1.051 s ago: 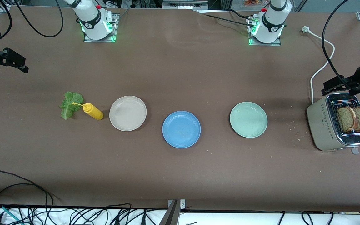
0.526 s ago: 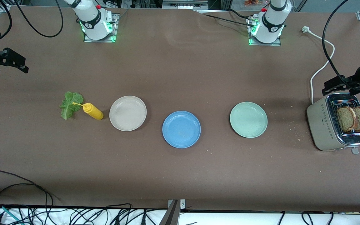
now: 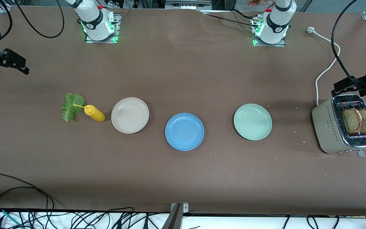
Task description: Make sandwich in blue plate with both arms
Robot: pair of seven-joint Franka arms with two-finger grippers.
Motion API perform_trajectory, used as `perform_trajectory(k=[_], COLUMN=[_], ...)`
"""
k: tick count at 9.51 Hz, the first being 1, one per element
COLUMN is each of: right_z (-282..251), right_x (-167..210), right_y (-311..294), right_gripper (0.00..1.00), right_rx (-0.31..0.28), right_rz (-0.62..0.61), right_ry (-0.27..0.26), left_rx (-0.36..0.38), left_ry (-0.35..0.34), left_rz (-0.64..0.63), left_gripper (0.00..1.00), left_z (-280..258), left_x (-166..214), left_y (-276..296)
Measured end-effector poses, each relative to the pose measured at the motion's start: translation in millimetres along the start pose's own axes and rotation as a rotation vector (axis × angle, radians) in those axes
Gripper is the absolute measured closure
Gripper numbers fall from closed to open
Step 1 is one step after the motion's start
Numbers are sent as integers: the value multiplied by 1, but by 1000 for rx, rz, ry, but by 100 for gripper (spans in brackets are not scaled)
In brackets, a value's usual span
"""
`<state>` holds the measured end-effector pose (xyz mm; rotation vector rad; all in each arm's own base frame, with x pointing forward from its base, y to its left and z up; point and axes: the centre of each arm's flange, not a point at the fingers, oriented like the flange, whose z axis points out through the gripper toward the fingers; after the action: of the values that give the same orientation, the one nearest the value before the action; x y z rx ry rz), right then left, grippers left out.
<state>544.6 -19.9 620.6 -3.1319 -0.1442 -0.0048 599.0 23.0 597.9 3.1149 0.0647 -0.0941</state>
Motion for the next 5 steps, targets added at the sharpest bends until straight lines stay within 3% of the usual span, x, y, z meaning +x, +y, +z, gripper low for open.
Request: perform_trajectory(k=[5], right_z=[0], right_x=[0], right_y=[0], right_gripper=[0], right_rx=[0], right_rz=[0], right_ry=[0], left_rx=[0], left_ry=[-7], left_rz=[0], left_gripper=[0], left_z=[1], left_x=[-1], left_y=[0])
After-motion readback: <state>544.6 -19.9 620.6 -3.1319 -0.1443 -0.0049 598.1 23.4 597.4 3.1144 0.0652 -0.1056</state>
